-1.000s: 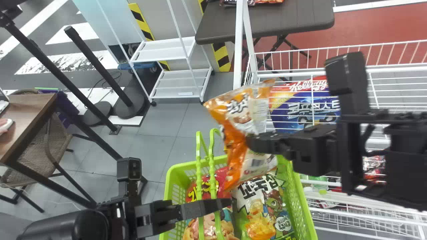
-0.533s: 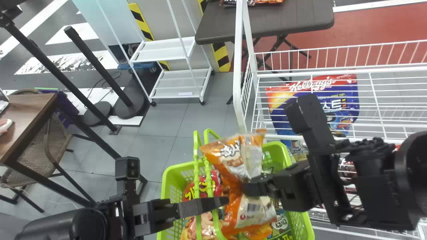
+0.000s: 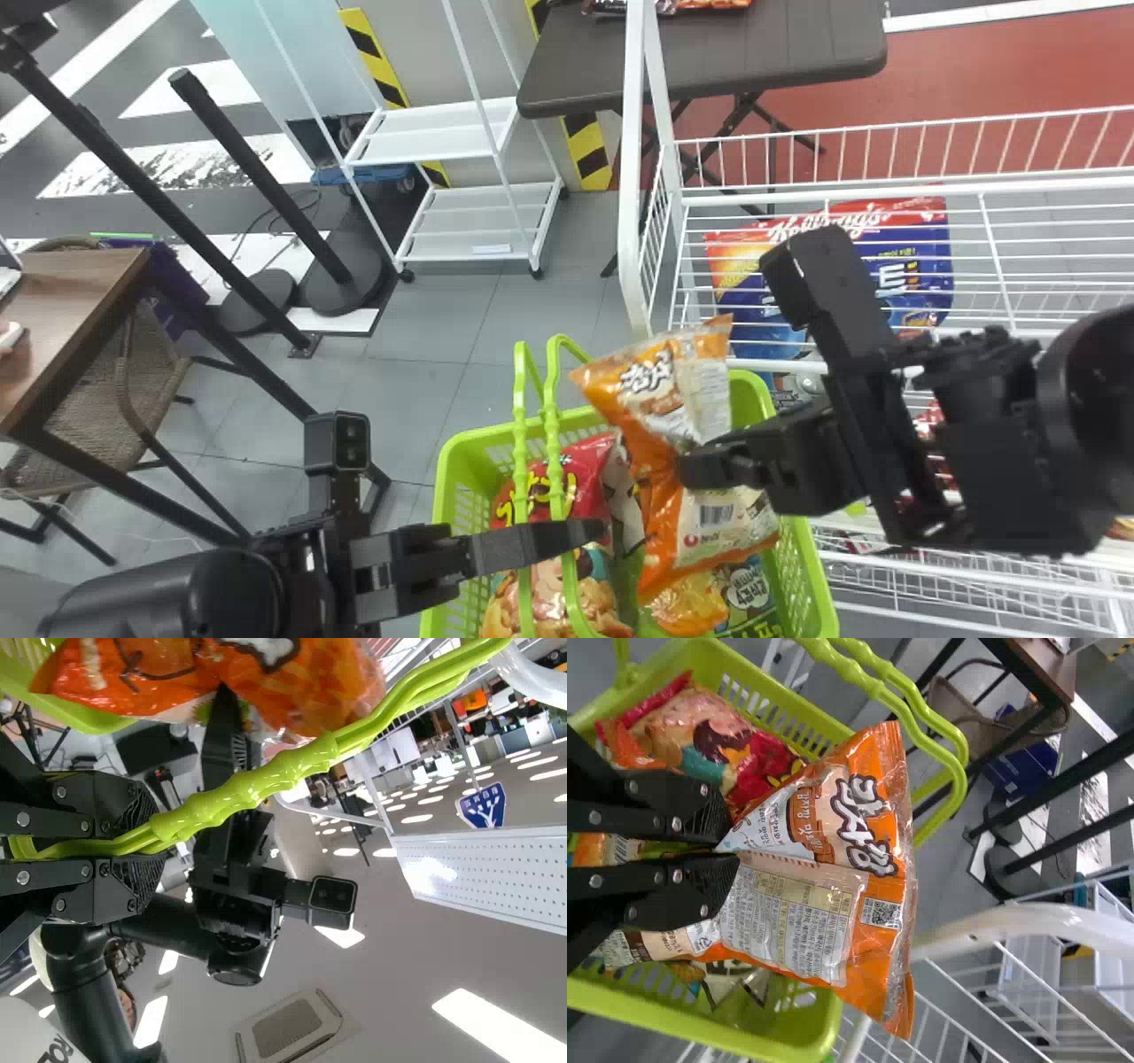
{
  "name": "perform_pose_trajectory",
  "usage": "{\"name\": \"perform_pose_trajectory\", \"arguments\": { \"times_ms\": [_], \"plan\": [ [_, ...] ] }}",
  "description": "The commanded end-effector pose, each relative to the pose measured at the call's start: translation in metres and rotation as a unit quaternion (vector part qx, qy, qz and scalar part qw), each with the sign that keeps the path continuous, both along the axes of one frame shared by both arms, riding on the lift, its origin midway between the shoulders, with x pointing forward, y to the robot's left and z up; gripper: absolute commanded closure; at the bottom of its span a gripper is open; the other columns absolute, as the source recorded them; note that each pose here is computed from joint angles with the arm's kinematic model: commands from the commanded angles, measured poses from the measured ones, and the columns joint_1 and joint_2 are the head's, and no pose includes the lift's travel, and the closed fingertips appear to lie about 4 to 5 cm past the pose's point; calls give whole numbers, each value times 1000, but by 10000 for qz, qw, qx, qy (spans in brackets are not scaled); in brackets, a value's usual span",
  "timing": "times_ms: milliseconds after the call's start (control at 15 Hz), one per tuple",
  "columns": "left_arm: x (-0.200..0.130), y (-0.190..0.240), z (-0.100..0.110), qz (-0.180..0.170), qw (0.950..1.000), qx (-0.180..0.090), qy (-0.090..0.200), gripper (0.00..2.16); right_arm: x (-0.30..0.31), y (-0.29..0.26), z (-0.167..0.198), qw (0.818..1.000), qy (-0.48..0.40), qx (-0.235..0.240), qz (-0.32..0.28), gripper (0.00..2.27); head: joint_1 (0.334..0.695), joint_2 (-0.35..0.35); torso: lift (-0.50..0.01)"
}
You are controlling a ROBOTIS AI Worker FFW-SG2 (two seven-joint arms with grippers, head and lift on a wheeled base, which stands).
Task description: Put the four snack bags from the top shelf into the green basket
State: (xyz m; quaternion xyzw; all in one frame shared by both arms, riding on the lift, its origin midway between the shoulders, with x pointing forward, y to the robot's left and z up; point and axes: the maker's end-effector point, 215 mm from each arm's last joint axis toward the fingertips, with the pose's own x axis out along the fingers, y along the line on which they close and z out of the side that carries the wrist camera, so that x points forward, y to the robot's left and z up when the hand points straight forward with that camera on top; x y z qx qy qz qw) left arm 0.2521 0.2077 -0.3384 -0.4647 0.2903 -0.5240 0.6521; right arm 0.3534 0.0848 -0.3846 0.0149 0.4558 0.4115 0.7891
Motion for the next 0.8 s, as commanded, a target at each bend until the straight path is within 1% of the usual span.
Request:
{"name": "perform_pose_trajectory", "arguments": {
  "times_ms": [0,200,333,533,600,733],
  "plan": [
    [-1,-1,1,-20,10000,-46,-8,2148,9,2,-1,9998,197,57,32,19,695,350,0],
    [0,0,1,3,10000,-53,-34,2148,4,8,9,9980,454,414,123,43,695,350,0],
    [0,0,1,7,10000,-51,-34,2148,0,11,27,9948,593,805,189,46,695,350,0],
    [1,2,-1,27,10000,-49,-25,2148,6,-3,38,9911,649,1165,8,83,695,350,0],
    [0,2,-2,27,10000,-57,-10,2148,11,-9,38,9922,553,1111,-69,97,695,350,0],
    [0,2,-1,29,10000,-61,-9,2148,35,-34,18,9970,258,569,-452,127,695,350,0]
  ]
}}
